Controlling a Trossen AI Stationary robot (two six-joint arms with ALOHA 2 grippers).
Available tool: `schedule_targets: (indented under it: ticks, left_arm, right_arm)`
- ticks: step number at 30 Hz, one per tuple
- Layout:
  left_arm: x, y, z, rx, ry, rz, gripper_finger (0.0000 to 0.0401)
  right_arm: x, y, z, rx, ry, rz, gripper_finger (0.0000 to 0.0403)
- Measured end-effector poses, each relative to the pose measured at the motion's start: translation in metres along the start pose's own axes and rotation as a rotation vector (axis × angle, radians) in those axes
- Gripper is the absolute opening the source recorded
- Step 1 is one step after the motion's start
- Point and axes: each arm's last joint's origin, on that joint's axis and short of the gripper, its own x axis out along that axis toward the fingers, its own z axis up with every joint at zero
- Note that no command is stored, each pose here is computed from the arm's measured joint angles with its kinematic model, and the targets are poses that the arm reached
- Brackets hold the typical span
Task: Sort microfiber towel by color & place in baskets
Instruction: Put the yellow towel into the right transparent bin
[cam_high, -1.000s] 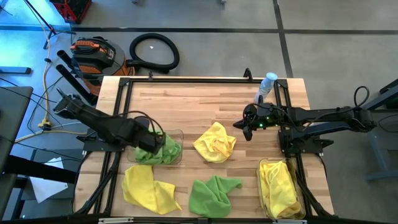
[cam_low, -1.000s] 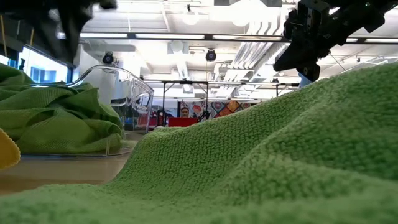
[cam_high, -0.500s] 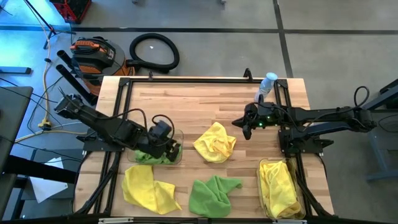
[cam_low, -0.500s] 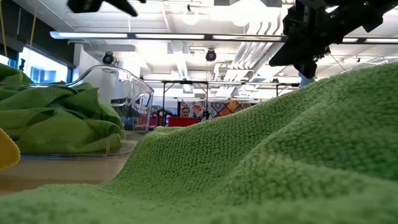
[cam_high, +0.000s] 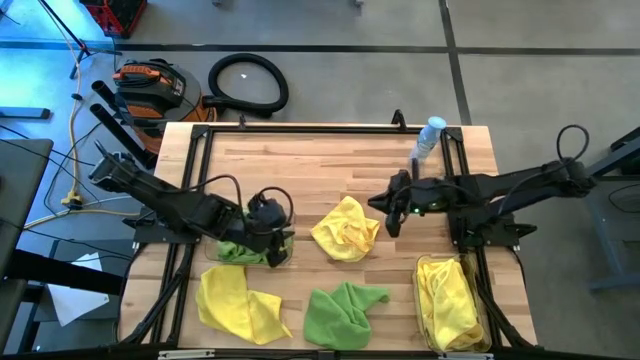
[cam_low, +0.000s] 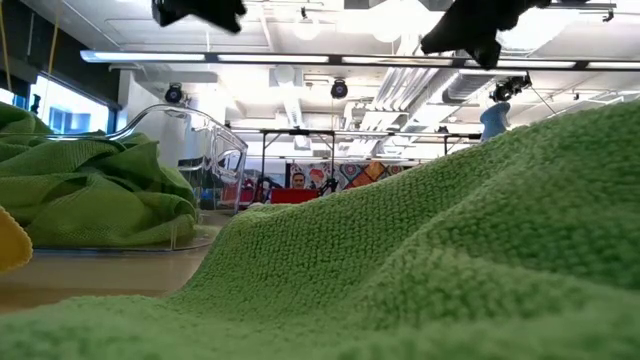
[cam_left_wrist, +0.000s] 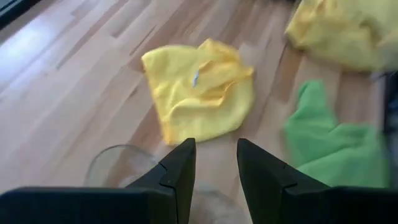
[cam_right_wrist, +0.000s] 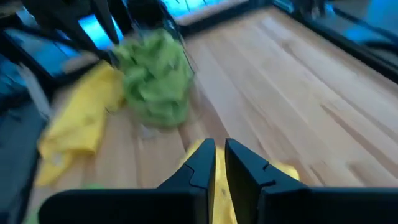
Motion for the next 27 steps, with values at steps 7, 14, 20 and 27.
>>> schedule_targets:
  ticks: [7,14,20,27]
  left_arm:
    - [0.012,0.022,-0.026,0.061,0.098,0.013,0.0106]
    - [-0.015,0.041,-0.052,0.041,0.082,-0.065,0.0106]
    - [-0.04,0.056,-0.062,0.045,0.034,-0.14,0.0106]
    - [-0.055,0.069,-0.064,0.046,-0.008,-0.191,0.0106]
  right_arm:
    - [0.025,0.028,0.029,-0.03,0.284,-0.183,0.0032]
    - [0.079,0.047,0.029,0.011,0.53,-0.33,0.0076]
    - [0.122,0.053,0.007,0.083,0.64,-0.401,0.0167]
    - [0.158,0.05,-0.03,0.142,0.789,-0.479,0.0246]
